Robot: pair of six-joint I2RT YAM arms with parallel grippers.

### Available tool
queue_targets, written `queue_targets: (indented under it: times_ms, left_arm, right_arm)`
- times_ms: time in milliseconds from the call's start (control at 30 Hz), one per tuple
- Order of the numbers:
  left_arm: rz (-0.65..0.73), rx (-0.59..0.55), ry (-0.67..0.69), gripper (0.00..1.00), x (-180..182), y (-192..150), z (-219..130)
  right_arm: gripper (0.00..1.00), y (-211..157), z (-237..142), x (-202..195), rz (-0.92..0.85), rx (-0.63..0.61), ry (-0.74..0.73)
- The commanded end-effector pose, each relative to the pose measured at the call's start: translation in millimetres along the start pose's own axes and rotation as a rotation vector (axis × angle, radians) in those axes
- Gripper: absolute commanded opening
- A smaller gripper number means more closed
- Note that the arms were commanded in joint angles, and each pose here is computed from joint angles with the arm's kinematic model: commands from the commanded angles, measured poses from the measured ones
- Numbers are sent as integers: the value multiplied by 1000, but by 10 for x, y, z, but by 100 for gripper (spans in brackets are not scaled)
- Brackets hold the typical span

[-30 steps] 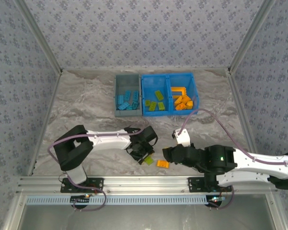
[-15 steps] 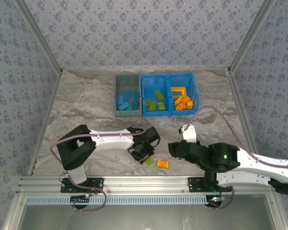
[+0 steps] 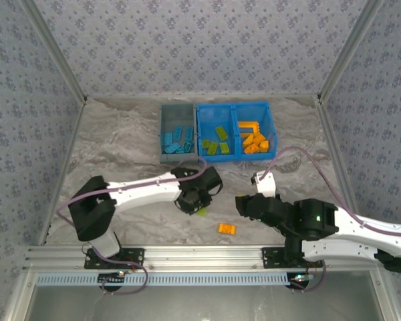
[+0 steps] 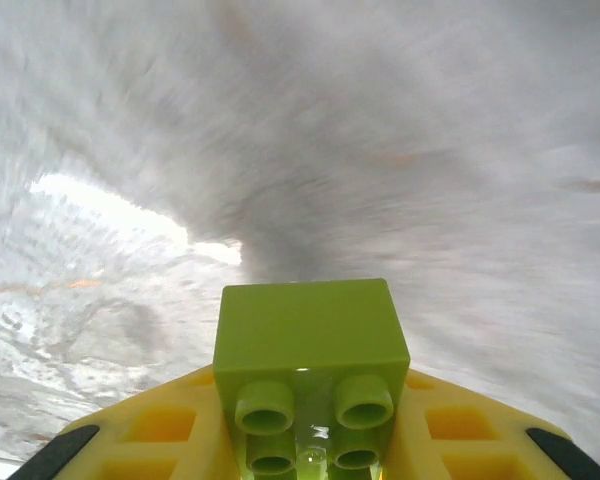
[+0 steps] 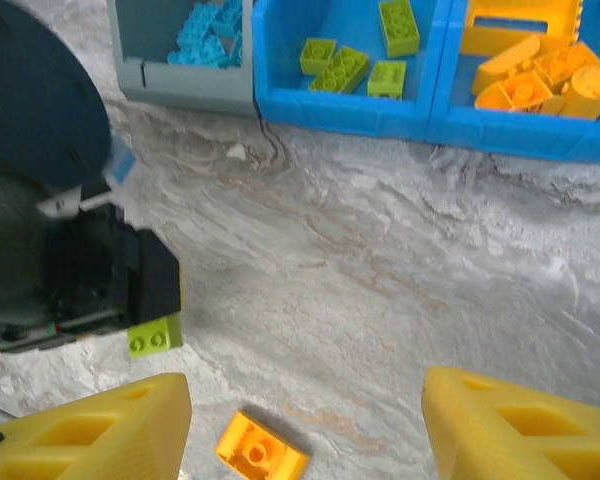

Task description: Sort the legos into containers by color

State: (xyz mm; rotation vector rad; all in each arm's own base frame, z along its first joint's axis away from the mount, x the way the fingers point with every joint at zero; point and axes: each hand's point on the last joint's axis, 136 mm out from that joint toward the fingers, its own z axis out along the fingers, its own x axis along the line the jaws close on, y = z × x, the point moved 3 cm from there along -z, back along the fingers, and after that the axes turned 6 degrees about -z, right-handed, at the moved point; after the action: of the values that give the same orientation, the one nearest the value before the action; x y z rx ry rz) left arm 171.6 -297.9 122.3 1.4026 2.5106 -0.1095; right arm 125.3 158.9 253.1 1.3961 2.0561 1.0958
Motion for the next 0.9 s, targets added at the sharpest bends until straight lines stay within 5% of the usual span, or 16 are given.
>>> queue_targets:
  times_ms: [0, 300, 500, 867]
  left_arm:
    - [152, -169, -107, 27, -320, 476, -615]
    - [325, -352, -213, 27, -1256, 1363, -923]
    - [377, -448, -177, 27, -1779, 1867, -478]
    - [349, -473, -117, 29, -2086, 2367, 379]
  right_arm:
    - [65, 421, -95, 53, -6, -149, 4]
    - [67, 964, 62, -122, 108, -295, -69]
    - [69, 1062, 420, -254, 191, -303, -10]
    - [75, 1191, 875, -132, 153, -412, 98]
